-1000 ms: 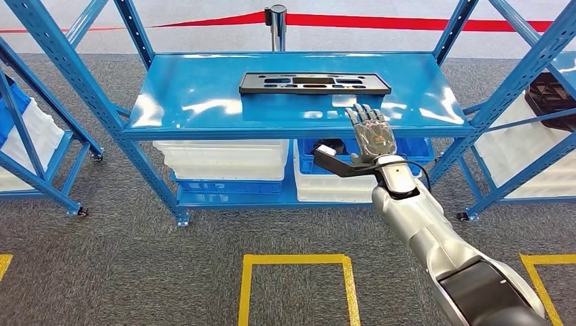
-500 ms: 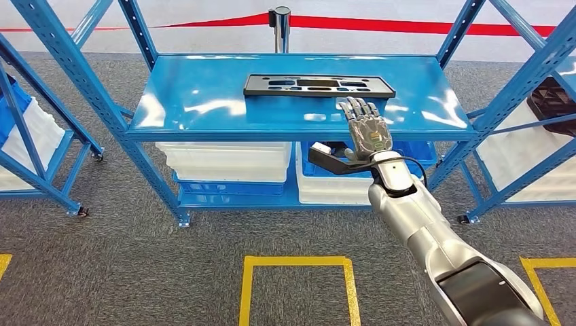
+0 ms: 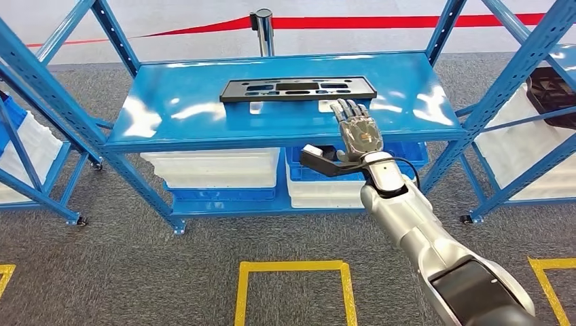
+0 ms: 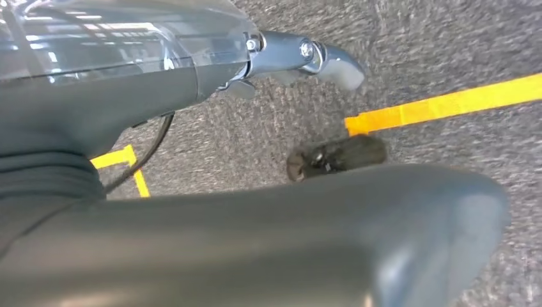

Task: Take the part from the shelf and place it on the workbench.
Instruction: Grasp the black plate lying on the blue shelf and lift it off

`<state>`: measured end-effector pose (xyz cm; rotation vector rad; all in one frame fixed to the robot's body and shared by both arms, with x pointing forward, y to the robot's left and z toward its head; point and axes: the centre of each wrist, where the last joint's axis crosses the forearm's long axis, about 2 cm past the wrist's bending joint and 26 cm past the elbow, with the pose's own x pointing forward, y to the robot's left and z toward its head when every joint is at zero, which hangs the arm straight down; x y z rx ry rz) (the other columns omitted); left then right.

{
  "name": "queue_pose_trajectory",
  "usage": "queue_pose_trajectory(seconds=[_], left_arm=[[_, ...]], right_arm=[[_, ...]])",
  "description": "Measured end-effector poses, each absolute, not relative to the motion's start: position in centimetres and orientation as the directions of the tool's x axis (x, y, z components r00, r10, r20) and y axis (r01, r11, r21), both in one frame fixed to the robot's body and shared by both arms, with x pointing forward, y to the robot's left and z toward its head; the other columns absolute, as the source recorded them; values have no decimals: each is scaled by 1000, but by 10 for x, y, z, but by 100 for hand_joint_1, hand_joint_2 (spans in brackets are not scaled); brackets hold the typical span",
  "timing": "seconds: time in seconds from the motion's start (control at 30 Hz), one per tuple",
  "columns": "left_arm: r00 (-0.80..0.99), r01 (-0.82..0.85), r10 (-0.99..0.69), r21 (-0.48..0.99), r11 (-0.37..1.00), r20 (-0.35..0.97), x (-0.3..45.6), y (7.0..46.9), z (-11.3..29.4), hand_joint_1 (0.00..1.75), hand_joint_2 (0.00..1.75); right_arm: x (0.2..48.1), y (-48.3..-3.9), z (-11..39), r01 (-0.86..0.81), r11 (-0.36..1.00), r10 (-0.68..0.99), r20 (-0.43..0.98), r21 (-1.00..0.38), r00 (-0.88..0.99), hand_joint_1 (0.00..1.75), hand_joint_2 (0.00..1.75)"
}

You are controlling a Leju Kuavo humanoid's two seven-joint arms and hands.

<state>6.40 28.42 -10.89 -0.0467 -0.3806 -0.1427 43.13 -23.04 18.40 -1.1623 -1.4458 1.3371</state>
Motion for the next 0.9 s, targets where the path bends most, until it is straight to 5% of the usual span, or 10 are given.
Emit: queue_pose_trajectory(seconds=[0.9], left_arm=[[932,153,-135,-28,988,336,50,280,-111,0,0]], right_arm=[[432,-216,180,53,-53,976,-63,-997,-209,0,175]])
